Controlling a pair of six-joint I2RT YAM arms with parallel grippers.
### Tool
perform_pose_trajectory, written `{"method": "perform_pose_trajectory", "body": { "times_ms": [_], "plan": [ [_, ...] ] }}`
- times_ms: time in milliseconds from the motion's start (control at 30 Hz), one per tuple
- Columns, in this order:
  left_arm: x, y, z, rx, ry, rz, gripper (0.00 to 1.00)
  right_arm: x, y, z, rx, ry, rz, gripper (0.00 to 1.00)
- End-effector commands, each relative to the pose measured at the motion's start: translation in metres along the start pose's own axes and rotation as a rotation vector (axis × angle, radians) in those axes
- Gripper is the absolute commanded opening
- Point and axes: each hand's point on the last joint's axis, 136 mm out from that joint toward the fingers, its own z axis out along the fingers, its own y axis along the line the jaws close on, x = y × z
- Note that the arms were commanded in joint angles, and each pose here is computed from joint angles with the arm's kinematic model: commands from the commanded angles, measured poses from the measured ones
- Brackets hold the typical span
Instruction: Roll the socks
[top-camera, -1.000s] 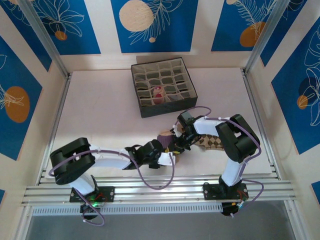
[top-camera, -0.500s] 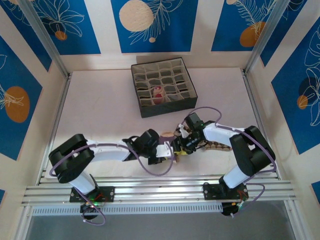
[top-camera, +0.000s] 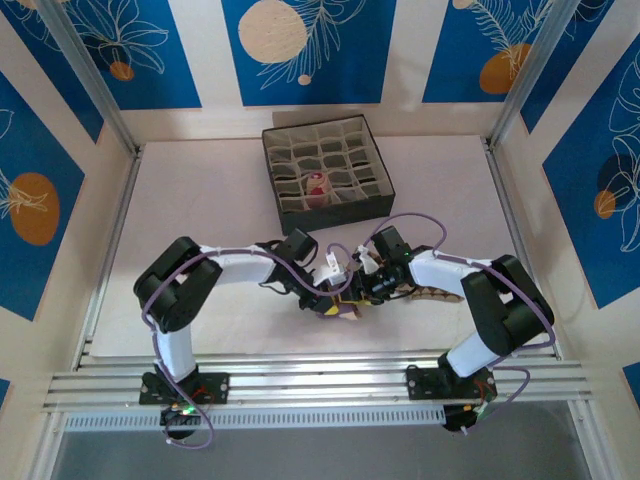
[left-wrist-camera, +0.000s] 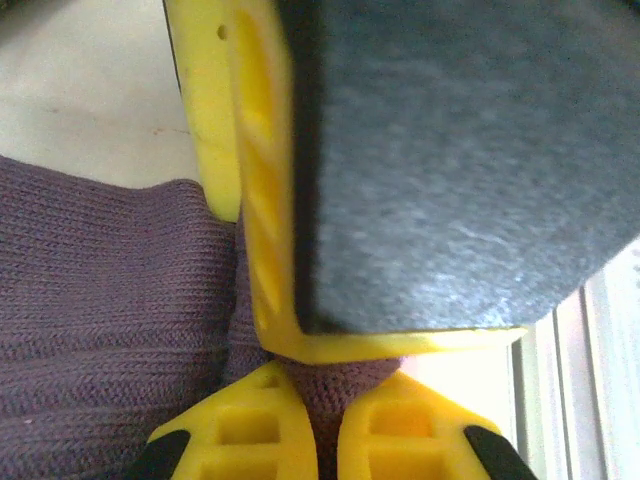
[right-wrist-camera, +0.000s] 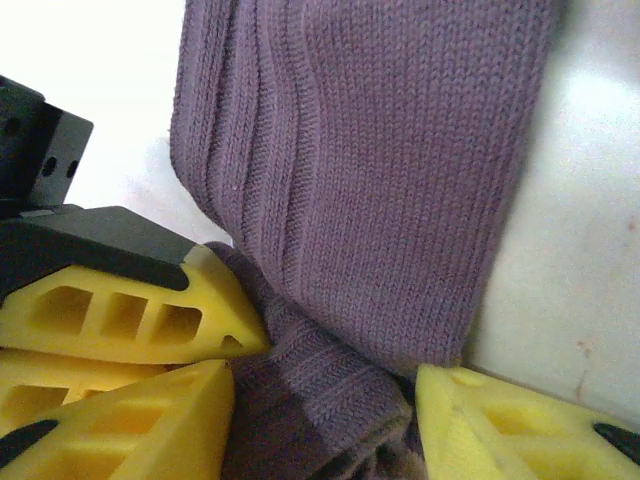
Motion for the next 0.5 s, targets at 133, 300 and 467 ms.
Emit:
{"method": "perform_pose_trajectory", "body": {
  "times_ms": [133, 300, 467],
  "plan": [
    [0.053, 0.017, 0.015, -0.024, 0.162, -0.216, 0.00, 0.017, -0.007, -0.003, 0.066, 0.040, 0.035, 0.52],
    [0.055, 0.019, 0.014, -0.035, 0.177, -0.217, 0.00, 0.009, -0.017, -0.029, 0.139, -0.039, 0.097, 0.52],
    [0.059, 0.023, 0.016, -0.044, 0.196, -0.242, 0.00, 0.010, 0.003, -0.029, 0.051, -0.034, 0.058, 0.53]
  ]
}}
